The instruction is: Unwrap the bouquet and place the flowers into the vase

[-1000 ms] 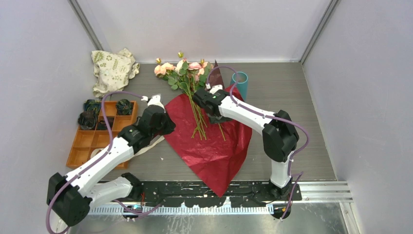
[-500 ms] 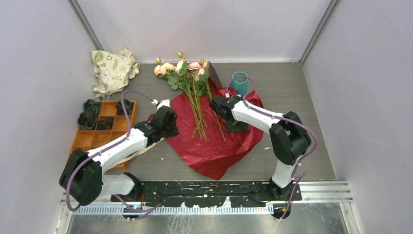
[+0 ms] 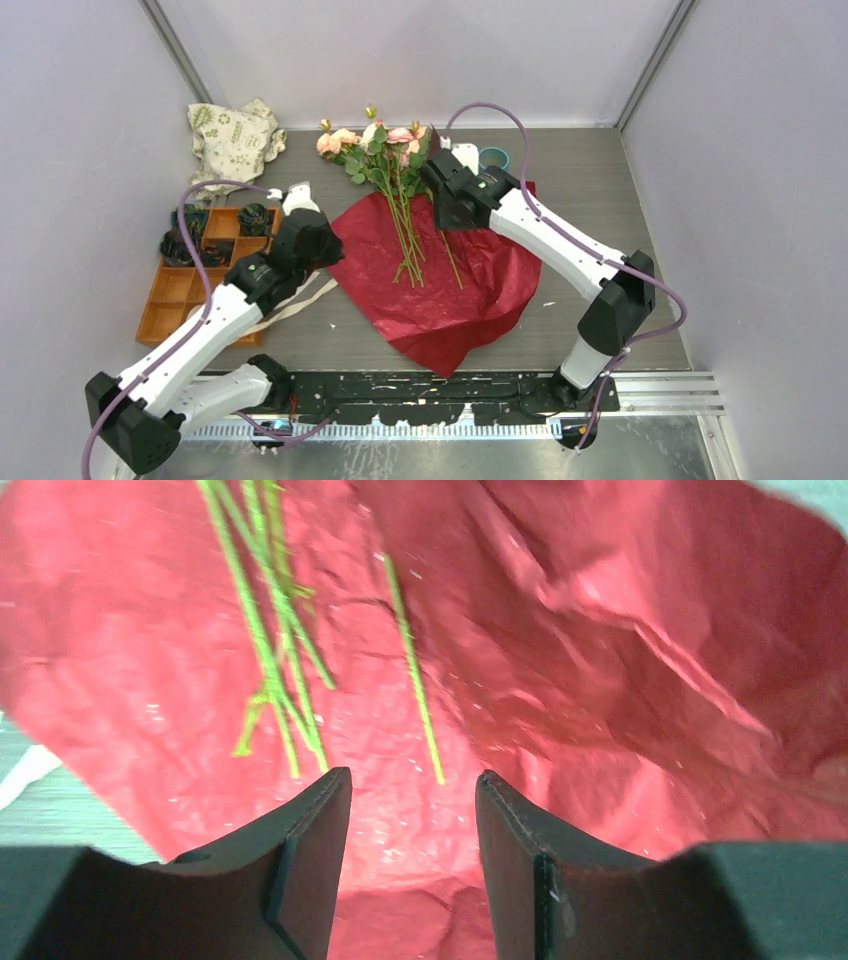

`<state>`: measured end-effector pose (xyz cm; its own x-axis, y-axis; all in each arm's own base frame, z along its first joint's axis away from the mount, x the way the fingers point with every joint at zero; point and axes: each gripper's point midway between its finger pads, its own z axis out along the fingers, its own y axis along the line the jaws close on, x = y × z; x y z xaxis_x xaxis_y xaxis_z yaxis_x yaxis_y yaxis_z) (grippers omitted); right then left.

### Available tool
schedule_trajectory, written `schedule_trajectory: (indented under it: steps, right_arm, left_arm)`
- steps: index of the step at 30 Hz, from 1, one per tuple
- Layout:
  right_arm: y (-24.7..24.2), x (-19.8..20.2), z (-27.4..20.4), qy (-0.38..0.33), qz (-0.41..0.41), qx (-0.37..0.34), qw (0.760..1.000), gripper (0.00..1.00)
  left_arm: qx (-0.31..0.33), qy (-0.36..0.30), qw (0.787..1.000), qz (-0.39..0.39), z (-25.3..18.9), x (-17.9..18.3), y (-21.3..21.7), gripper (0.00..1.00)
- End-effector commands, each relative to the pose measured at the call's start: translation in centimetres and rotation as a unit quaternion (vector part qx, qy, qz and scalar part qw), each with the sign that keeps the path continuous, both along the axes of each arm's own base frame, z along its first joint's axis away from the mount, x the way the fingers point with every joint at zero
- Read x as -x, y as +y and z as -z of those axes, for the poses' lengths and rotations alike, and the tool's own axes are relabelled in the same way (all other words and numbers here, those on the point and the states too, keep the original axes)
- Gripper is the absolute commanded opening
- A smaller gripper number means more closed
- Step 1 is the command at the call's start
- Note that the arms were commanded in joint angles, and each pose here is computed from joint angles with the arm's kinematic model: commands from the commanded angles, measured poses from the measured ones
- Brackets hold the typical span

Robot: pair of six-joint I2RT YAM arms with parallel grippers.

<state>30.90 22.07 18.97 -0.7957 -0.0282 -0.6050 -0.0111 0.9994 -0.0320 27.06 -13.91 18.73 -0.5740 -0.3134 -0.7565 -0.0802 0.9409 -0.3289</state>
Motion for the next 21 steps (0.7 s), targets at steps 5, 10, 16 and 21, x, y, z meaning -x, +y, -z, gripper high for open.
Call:
schedule_trajectory:
  steps: [5, 10, 16, 21]
  right_arm:
    - [7.3, -3.2, 0.5, 0.016, -0.094, -0.01, 0.995, 0.5]
    - [9.8, -6.1, 2.7, 0.031, -0.116, 0.025, 0.992, 0.5]
    - [8.7, -10.5, 5.9, 0.022, -0.086, 0.115, 0.989, 0.55]
    - [5.9, -13.3, 8.2, 0.024, -0.049, 0.144, 0.988, 0.56]
  left_arm:
    - [-0.018, -0.032, 0.999, -0.028, -2.9, 0.3, 2.2, 0.02]
    - [-0.025, -0.029, 0.999, -0.027, -2.7, 0.1, 2.1, 0.02]
    - [-0.031, -0.03, 0.999, -0.022, -2.6, 0.0, 2.1, 0.02]
    - [-0.037, -0.032, 0.999, -0.023, -2.6, 0.0, 2.3, 0.02]
